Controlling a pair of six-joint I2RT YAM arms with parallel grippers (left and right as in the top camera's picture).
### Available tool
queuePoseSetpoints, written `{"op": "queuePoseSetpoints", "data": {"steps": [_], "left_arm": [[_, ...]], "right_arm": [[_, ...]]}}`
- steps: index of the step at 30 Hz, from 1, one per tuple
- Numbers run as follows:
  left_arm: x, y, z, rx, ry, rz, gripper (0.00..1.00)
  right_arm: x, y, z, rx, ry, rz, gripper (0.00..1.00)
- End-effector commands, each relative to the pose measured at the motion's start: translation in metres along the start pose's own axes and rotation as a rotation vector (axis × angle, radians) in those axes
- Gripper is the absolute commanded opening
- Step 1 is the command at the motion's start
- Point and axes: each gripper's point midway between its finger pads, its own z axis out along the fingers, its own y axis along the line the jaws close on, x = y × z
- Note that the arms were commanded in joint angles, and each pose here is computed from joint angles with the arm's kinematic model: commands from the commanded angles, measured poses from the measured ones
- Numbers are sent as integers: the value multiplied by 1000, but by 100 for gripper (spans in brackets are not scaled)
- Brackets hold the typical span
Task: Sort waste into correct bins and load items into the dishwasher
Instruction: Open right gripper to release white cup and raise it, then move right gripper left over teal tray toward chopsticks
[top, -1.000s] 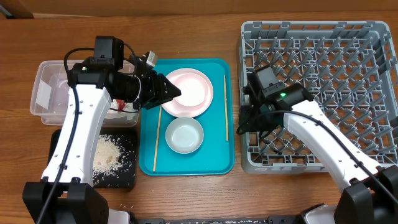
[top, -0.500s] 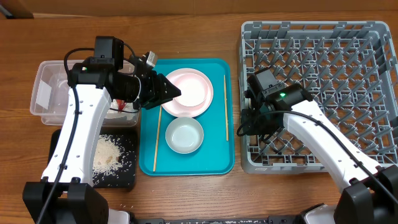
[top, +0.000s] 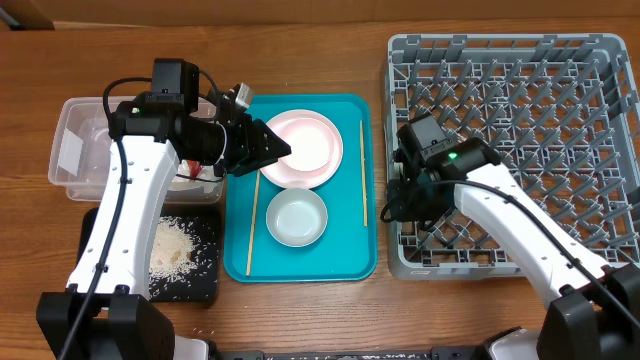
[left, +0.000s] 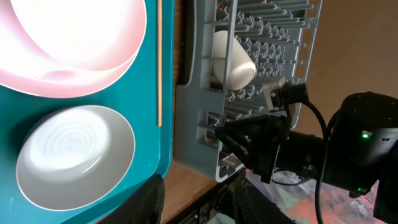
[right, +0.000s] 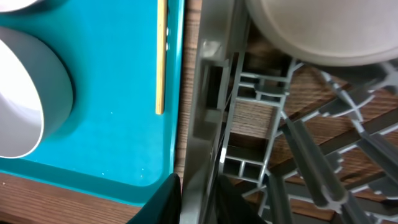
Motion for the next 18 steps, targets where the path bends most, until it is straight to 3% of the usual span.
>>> {"op": "queuePoseSetpoints", "data": {"steps": [1, 9, 12, 18], "left_arm": [[1, -2, -1, -4, -4, 32, 39], [1, -2, -1, -4, -4, 32, 39], [1, -2, -1, -4, -5, 33, 39], [1, -2, -1, -3, -7, 34, 40]], "right_arm": [[4, -11, 6, 59, 11, 0, 18], [3, -11, 6, 60, 8, 0, 18], [2, -10, 5, 58, 3, -4, 34], [-22, 3, -23, 34, -68, -36, 52]]}}
